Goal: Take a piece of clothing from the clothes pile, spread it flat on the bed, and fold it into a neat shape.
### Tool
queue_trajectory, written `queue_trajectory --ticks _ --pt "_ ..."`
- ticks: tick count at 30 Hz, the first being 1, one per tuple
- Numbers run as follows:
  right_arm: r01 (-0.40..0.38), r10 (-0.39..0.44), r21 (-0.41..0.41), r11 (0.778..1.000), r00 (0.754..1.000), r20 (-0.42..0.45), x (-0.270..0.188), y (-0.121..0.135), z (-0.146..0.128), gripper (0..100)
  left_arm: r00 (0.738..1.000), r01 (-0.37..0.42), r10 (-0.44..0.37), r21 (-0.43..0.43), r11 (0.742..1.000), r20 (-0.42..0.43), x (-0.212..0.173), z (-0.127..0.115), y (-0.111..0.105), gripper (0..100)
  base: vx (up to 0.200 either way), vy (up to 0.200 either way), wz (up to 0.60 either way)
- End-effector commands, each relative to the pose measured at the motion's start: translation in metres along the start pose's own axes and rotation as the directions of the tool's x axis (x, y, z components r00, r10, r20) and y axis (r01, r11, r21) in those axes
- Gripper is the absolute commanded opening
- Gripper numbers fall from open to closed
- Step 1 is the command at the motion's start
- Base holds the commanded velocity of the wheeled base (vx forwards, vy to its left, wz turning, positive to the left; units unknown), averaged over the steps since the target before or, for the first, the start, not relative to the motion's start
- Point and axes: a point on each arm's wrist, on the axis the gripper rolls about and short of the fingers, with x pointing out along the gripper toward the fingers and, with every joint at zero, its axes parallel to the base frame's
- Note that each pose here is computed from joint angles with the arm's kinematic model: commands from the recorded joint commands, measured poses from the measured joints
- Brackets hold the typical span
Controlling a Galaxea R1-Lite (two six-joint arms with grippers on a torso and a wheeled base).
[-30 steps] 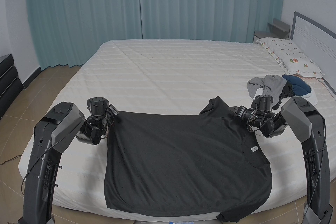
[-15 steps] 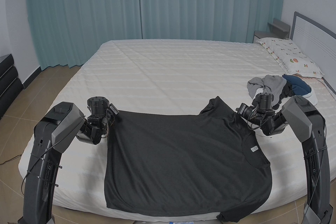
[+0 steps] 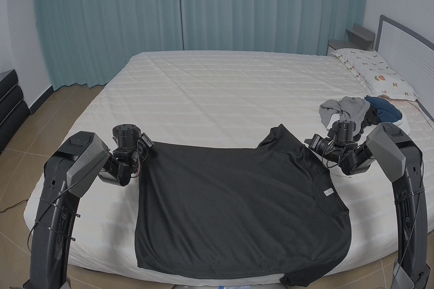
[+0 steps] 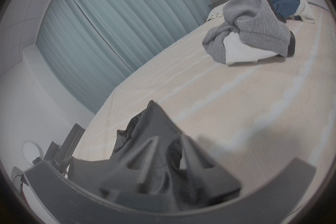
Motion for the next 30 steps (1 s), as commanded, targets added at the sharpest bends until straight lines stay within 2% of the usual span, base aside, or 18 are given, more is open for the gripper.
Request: queue_trajectory --ticks 1,4,16,17,23,30 --pt "-0.039 0.038 -0.003 0.999 0.999 -0.038 -0.014 0.008 0.005 100 1.0 -0.003 0.003 0.0 1.0 -0.003 -0.001 0.0 0.0 0 0.0 0.0 0.0" --pt "-0.062 0.061 -0.01 0.998 0.996 -0.06 -0.017 0.01 0.005 100 1.0 -0.005 0.005 0.001 1.0 -0.005 -0.001 -0.001 0.001 0 0.0 0.0 0.0" --pt "-0.044 0.029 -0.118 0.992 0.992 -0.127 -0.006 -0.004 -0.02 100 1.0 -0.008 0.008 0.002 1.0 -0.009 -0.001 -0.002 0.002 0 0.0 0.0 0.0" --pt "-0.045 0.03 -0.122 0.992 0.991 -0.128 -0.004 -0.004 -0.022 0 1.0 -0.008 0.008 0.002 1.0 -0.009 -0.001 -0.002 0.002 0 0.0 0.0 0.0" --pt "-0.046 0.032 -0.126 0.991 0.993 -0.115 0.0 -0.005 -0.02 0 1.0 -0.011 0.011 0.006 1.0 -0.012 -0.001 -0.003 0.002 0 0.0 0.0 0.0" --pt "-0.04 0.032 -0.119 0.992 0.997 -0.068 0.0 -0.01 -0.006 0 1.0 -0.004 0.004 0.007 1.0 -0.004 0.001 -0.003 0.002 0 0.0 0.0 0.0"
